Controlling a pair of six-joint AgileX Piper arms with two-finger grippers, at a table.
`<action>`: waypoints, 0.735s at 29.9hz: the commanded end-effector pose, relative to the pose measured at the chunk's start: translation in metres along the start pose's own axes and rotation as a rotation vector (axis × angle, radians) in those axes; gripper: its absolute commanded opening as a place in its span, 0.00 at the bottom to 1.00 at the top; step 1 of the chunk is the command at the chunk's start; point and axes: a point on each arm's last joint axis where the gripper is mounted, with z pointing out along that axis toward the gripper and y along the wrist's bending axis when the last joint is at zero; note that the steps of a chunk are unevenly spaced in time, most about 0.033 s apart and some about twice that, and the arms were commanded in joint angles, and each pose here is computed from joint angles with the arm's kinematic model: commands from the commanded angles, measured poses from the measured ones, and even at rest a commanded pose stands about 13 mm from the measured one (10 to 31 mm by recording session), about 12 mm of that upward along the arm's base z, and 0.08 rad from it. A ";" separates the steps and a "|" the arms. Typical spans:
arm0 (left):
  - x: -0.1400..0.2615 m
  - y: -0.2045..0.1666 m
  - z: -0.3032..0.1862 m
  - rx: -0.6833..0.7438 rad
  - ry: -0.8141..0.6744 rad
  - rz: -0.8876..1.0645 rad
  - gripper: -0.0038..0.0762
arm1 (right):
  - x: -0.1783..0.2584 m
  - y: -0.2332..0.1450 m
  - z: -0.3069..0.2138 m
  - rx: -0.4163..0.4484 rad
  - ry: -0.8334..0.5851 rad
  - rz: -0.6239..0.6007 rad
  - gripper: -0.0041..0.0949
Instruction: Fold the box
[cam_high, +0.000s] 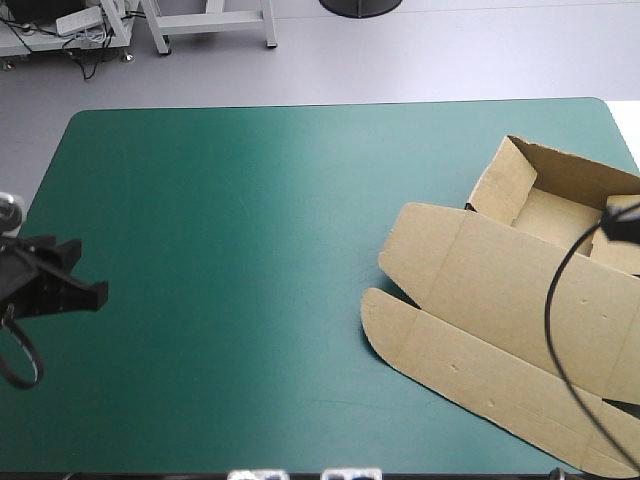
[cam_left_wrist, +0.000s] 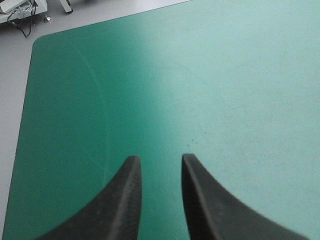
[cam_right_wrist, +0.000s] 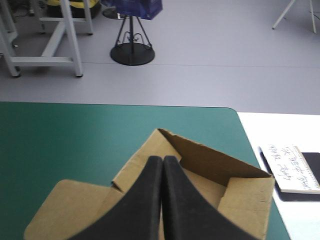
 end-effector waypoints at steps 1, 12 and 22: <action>0.030 0.001 -0.013 -0.012 0.014 -0.056 0.27 | 0.025 0.007 -0.005 -0.041 -0.036 -0.038 0.02; 0.131 -0.009 0.014 -0.009 -0.100 -0.113 0.21 | 0.145 0.016 -0.002 -0.089 0.094 -0.020 0.02; 0.190 -0.018 0.039 0.008 -0.118 -0.100 0.21 | 0.217 0.018 0.007 -0.070 0.094 -0.012 0.02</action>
